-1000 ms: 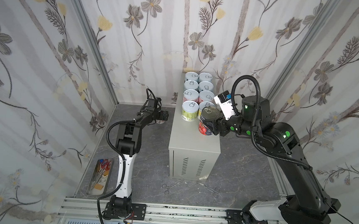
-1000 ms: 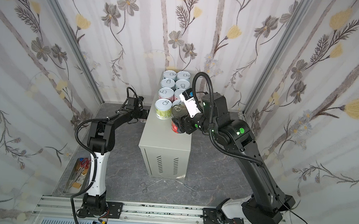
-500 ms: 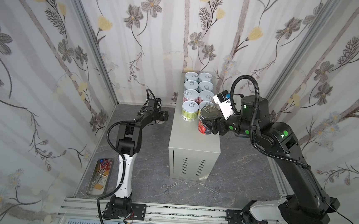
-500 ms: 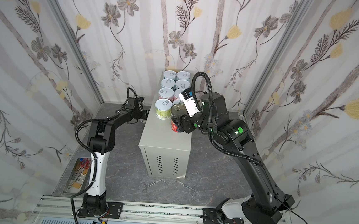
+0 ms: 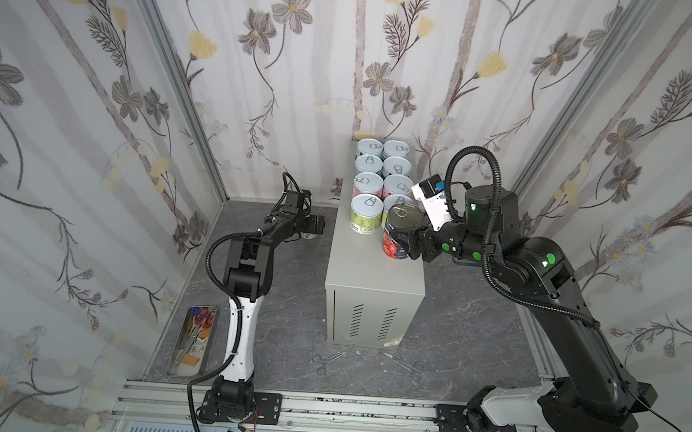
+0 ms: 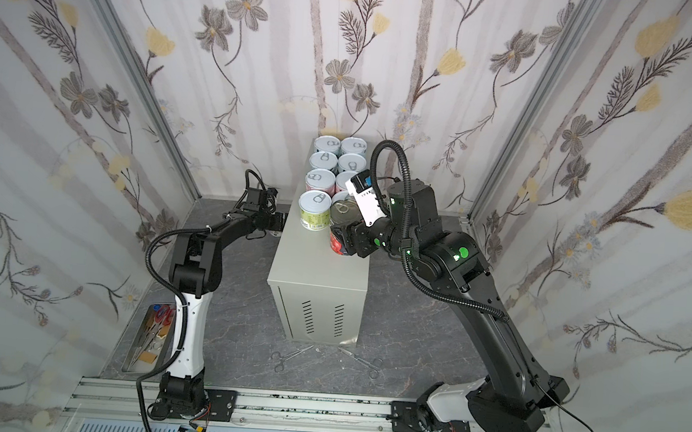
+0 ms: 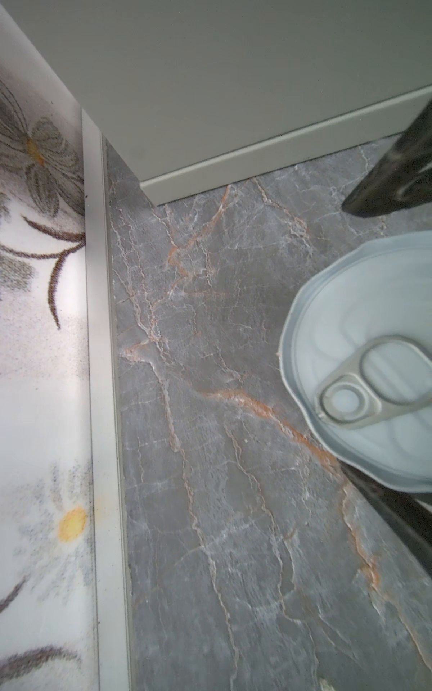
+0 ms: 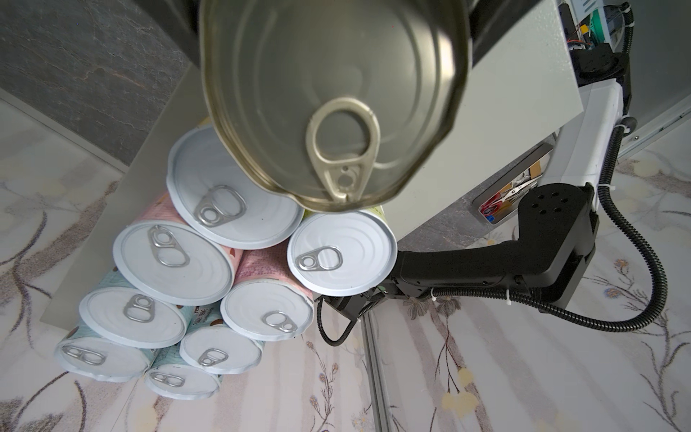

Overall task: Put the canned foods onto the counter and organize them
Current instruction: 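Carry the blue can onto the cabinet top beside the cluster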

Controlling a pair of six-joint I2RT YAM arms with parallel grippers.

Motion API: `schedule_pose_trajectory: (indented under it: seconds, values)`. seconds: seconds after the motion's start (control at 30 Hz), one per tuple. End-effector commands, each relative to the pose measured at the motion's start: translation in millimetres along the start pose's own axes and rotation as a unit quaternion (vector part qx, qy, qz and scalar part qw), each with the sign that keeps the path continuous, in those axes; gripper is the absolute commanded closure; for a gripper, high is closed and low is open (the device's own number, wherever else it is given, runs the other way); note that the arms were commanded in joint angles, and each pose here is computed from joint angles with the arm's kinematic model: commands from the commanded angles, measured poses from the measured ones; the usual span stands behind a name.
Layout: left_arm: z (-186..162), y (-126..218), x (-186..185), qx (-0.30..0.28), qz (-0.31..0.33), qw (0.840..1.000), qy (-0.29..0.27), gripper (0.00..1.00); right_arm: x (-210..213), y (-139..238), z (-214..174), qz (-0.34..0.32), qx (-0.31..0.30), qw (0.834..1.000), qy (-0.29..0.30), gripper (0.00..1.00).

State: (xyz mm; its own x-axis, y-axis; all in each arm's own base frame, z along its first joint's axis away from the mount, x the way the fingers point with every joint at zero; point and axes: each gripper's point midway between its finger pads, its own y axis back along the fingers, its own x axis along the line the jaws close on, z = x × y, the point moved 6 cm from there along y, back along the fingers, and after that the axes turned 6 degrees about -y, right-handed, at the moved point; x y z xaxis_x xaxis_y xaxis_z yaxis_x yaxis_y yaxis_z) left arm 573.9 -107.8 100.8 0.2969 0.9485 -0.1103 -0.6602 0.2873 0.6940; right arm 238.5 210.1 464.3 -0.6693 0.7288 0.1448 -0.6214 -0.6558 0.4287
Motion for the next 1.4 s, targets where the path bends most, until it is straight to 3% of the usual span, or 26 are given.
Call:
schedule_pose_trajectory:
  seconds: [0.0, 0.6, 0.9, 1.37]
  values:
    - [3.9, 0.1, -1.7, -0.005, -0.004, 1.0, -0.008, 0.0, -0.4, 3.8, 1.3, -0.003, -0.008, 1.0, 0.004, 0.12]
    - [1.1, 0.4, -5.1, 0.001, -0.011, 1.0, -0.007, 0.0, 0.3, 15.8, -23.5, 0.005, -0.012, 1.0, 0.005, 0.12]
    - [2.4, 2.1, -6.8, 0.001, -0.011, 1.0, -0.012, 0.0, -4.0, 2.4, -48.2, 0.005, -0.011, 1.0, -0.002, 0.19]
    - [-3.6, 1.9, -8.7, 0.007, -0.014, 1.0, -0.011, 0.0, -7.0, -6.2, -47.0, -0.002, -0.014, 1.0, 0.004, 0.28]
